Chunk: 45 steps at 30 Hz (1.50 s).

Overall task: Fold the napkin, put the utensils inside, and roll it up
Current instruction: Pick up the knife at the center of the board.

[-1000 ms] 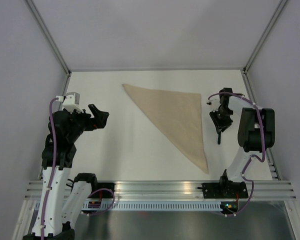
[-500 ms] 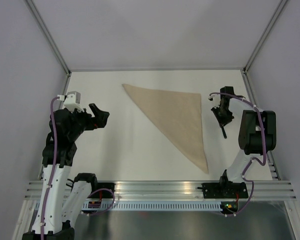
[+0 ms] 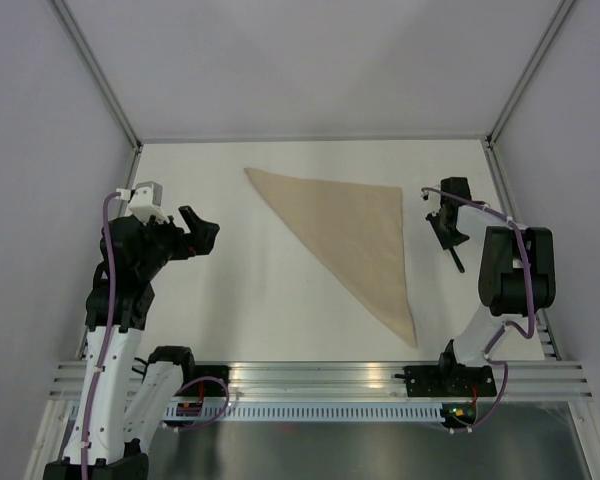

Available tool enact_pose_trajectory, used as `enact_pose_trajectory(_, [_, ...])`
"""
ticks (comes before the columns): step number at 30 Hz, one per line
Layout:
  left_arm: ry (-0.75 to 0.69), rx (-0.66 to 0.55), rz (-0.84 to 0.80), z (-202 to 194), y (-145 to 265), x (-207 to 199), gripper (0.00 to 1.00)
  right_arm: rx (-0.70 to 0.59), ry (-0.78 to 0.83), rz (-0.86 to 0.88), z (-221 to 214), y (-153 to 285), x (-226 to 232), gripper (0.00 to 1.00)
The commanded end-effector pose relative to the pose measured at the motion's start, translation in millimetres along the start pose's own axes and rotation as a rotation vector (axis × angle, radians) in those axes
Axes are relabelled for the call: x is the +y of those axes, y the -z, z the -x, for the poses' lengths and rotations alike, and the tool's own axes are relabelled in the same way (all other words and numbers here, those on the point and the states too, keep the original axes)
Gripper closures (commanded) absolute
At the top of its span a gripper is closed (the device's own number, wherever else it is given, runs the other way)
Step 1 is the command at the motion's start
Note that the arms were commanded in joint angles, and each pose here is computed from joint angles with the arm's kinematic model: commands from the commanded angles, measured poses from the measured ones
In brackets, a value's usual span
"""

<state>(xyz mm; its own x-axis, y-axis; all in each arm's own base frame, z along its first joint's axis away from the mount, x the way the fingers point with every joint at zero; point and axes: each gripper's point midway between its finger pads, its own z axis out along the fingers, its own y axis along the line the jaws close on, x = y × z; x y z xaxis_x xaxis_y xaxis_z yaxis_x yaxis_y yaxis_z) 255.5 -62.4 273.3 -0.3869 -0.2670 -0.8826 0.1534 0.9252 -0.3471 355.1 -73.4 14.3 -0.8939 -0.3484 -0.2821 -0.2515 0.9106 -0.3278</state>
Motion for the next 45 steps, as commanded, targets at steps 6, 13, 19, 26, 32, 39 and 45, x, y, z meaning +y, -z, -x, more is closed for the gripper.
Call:
enact_pose_trajectory(6, [-0.011, -0.006, -0.016, 1.8, -2.9, -2.1, 0.0, 0.181, 0.018, 0.102, -60.4, -15.9, 33.3, 0.66])
enact_pose_trajectory(13, [-0.01, 0.002, -0.005, 0.1, -4.8, 0.4, 0.0, 0.184, -0.048, 0.242, -59.6, -16.0, 42.2, 0.67])
enact_pose_trajectory(19, [-0.009, 0.001, 0.004, 0.3, -5.3, 2.1, 0.0, 0.184, -0.07, 0.295, -65.8, -15.9, 41.6, 0.67])
enact_pose_trajectory(26, [-0.009, 0.0, 0.008, 1.3, -5.6, 2.7, 0.0, 0.202, -0.063, 0.342, -77.2, -16.0, 52.0, 0.73])
enact_pose_trajectory(32, [-0.008, 0.006, 0.007, 0.3, -7.4, 2.9, 0.0, 0.205, -0.096, 0.372, -82.7, -17.2, 50.0, 0.75])
enact_pose_trajectory(39, [-0.006, 0.003, 0.014, 1.3, -7.2, 4.0, 0.0, 0.212, -0.102, 0.397, -83.5, -19.3, 52.2, 0.91])
enact_pose_trajectory(45, [-0.006, 0.003, 0.019, 0.9, -7.5, 4.9, 0.0, 0.18, -0.108, 0.395, -73.2, -12.9, 47.7, 1.0])
